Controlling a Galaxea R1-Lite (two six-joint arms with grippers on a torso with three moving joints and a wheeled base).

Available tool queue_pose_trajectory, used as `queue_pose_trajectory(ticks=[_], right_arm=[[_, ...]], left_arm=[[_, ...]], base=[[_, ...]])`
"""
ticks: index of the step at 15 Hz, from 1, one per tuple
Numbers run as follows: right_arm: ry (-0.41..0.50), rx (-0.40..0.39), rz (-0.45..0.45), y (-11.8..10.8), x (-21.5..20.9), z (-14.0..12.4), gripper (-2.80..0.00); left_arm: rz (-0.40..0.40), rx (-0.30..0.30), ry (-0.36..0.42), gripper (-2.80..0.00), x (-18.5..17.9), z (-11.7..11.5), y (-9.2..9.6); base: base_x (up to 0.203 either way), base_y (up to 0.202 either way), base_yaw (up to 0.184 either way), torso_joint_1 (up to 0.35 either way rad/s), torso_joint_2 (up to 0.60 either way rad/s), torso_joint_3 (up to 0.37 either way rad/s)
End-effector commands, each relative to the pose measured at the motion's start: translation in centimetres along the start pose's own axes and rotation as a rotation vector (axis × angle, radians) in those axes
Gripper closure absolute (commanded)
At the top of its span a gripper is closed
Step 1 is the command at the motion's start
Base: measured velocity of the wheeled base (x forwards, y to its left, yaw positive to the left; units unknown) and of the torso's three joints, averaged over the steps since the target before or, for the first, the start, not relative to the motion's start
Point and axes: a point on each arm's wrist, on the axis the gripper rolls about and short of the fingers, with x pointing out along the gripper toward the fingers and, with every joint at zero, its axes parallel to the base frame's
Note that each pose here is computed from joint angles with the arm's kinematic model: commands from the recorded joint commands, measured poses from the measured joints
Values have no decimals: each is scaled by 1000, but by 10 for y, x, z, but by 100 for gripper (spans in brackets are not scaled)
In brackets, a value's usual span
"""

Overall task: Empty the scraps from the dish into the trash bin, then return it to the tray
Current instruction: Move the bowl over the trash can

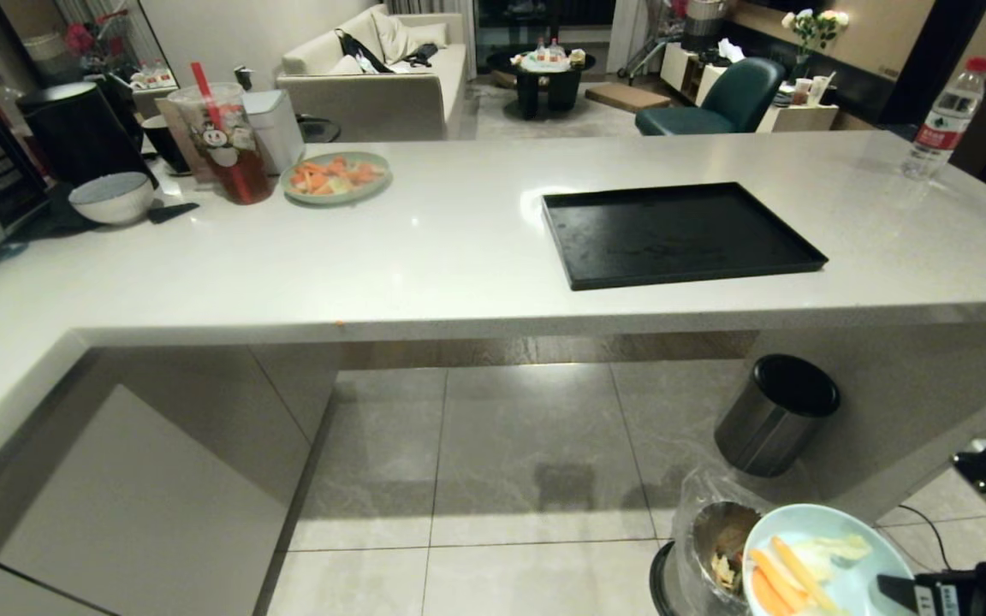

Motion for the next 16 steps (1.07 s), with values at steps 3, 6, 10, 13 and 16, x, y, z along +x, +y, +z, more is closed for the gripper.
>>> queue_pose_trajectory(ticks=[3, 6, 10, 13, 16], right_arm=[[2, -9, 9, 1, -1, -1, 0], [4, -10, 10, 0, -1, -3, 0], [7, -10, 8, 0, -1, -4, 0], [12, -11, 5, -1, 0, -6, 0], [17, -14, 2, -1, 0, -7, 0]], left_arm=[[-1, -1, -1, 0, 0, 0, 0], [0, -1, 0, 0, 0, 0, 0], [0, -1, 0, 0, 0, 0, 0], [-1, -1, -1, 0, 0, 0, 0], [-1, -1, -1, 0, 0, 0, 0]], base=[[0, 0, 0, -160, 530, 371], [0, 0, 0, -128, 498, 375], [0, 0, 0, -101, 469, 375], [0, 0, 0, -51, 454, 397], [0, 0, 0, -26, 434, 412]])
